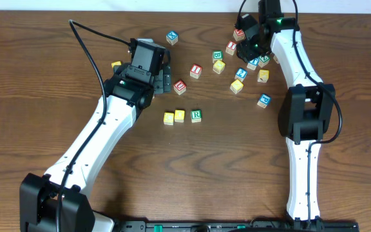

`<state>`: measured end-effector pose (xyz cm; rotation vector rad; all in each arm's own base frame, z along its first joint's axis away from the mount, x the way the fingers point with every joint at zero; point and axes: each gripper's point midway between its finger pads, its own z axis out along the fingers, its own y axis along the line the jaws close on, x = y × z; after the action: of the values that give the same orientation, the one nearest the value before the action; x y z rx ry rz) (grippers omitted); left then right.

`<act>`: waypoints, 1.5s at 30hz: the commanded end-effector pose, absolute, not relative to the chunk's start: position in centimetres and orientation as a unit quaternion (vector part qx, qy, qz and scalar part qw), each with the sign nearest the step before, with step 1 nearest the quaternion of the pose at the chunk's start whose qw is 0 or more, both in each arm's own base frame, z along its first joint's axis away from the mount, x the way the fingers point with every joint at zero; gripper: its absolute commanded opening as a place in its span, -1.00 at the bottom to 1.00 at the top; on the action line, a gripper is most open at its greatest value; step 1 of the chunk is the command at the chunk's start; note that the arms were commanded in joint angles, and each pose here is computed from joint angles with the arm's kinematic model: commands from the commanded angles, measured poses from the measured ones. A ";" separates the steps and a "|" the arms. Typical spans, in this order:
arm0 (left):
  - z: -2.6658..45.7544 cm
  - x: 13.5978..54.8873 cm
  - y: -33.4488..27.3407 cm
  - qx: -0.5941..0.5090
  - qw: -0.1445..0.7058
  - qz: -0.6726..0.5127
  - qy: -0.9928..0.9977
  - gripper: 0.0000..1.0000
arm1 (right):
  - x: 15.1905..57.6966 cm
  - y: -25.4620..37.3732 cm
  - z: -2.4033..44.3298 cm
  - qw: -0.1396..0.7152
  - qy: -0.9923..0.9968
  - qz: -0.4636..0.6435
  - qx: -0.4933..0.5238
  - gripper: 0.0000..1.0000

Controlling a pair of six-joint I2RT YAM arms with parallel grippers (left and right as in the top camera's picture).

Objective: Spell out CORL
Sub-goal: 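Align the open right gripper over the blue L block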

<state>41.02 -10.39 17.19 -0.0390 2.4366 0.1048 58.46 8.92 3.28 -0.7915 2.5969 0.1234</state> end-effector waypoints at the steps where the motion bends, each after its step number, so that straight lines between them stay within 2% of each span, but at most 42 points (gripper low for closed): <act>1: 17.6 41.0 -10.0 -0.012 0.347 0.049 0.936 0.96 | 59.0 8.0 4.1 0.222 0.923 0.034 -0.313 0.25; 14: 17.6 41.0 -10.0 -0.011 0.347 0.049 0.936 0.96 | 60.3 8.5 4.9 0.260 0.886 0.029 -0.383 0.34; 29: 17.6 41.0 -10.0 -0.011 0.347 0.049 0.936 0.96 | 59.4 9.7 4.7 0.257 0.879 0.070 -0.395 0.21; 37: 17.6 41.0 -10.0 -0.011 0.347 0.049 0.936 0.96 | 59.1 9.6 2.6 0.240 0.884 0.075 -0.394 0.22; 45: 17.6 41.0 -10.0 -0.011 0.347 0.049 0.936 0.96 | 59.6 9.5 2.5 0.247 0.883 0.069 -0.393 0.22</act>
<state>40.96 -10.37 17.14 -0.0342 2.4395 0.1079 59.41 9.46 3.03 -1.0599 2.4164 0.1763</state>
